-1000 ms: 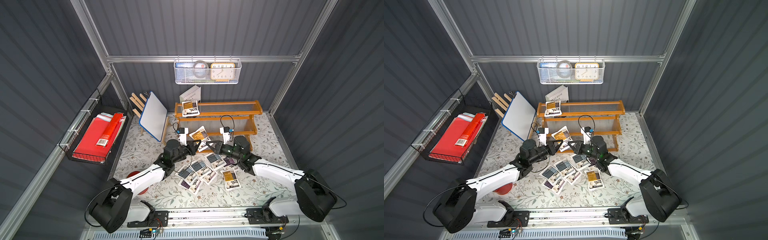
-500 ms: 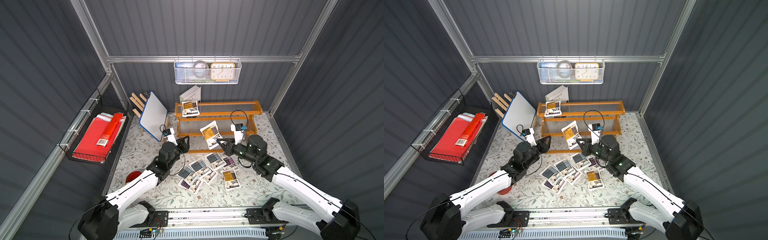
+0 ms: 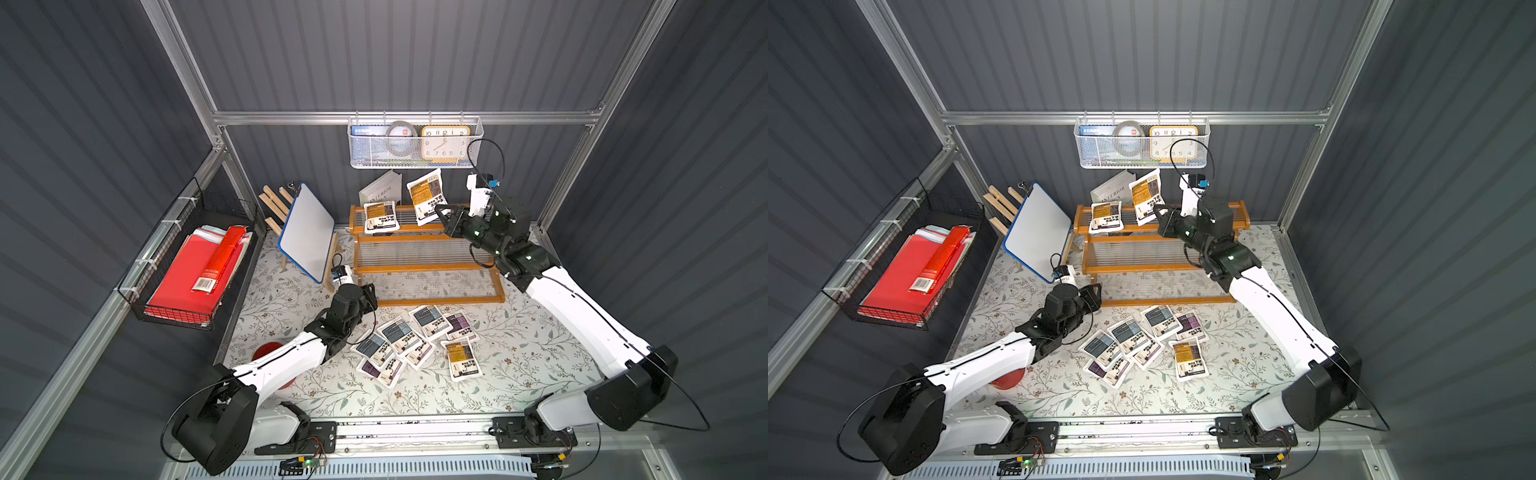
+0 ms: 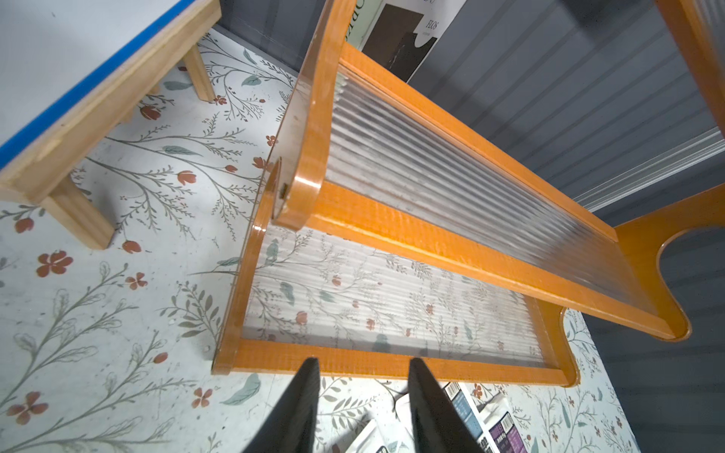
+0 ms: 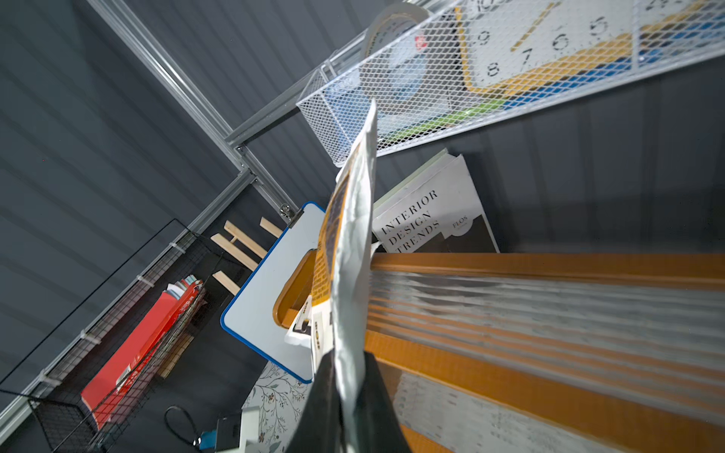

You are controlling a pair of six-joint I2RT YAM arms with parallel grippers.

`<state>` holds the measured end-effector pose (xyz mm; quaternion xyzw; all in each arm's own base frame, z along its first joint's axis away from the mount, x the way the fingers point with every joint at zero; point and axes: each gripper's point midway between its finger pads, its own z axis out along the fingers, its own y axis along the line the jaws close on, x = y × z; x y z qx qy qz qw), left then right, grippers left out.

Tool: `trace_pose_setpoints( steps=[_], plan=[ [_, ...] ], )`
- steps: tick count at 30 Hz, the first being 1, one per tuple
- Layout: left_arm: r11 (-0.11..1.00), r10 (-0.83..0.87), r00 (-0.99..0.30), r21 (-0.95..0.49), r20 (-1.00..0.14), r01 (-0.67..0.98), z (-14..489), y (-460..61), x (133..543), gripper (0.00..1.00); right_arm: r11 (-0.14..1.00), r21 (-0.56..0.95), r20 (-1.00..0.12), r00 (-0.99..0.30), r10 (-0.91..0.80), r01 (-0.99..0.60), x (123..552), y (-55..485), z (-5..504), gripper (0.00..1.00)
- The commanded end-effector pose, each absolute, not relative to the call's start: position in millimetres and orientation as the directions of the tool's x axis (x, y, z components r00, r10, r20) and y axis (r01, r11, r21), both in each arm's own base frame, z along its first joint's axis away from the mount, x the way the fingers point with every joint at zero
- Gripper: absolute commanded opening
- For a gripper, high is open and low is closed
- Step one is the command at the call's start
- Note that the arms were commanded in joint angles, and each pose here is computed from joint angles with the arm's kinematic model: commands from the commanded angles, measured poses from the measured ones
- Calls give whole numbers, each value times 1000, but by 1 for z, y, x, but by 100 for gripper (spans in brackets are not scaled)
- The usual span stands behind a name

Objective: Place the bagged coffee beans on the shelf by color
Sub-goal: Place the bagged coffee beans on the shelf.

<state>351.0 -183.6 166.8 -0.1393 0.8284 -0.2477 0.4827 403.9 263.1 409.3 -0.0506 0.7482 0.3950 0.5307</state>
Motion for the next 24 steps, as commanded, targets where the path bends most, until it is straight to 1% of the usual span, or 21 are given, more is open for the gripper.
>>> trace_pose_setpoints(
  steps=[1, 5, 11, 15, 19, 24],
  plan=[
    [858, -447, -469, -513, -762, 15, 176, -182, 359, 42, 648, 596, -793, -475, 381, -474, 410, 266, 416, 0],
    [869, -425, -472, -494, -772, 26, 175, -188, 367, 42, 628, 626, -772, -484, 413, -462, 421, 265, 418, 0],
    [871, -410, -487, -490, -771, 42, 171, -197, 375, 42, 628, 673, -723, -529, 445, -391, 434, 259, 397, 0],
    [879, -399, -491, -476, -775, 37, 167, -197, 376, 39, 626, 696, -693, -557, 457, -352, 441, 258, 379, 0],
    [881, -391, -495, -471, -775, 40, 167, -198, 377, 39, 601, 718, -666, -595, 450, -350, 441, 265, 367, 0],
    [887, -386, -492, -460, -781, 35, 168, -195, 376, 39, 614, 723, -651, -609, 453, -317, 444, 263, 352, 0]
  ],
)
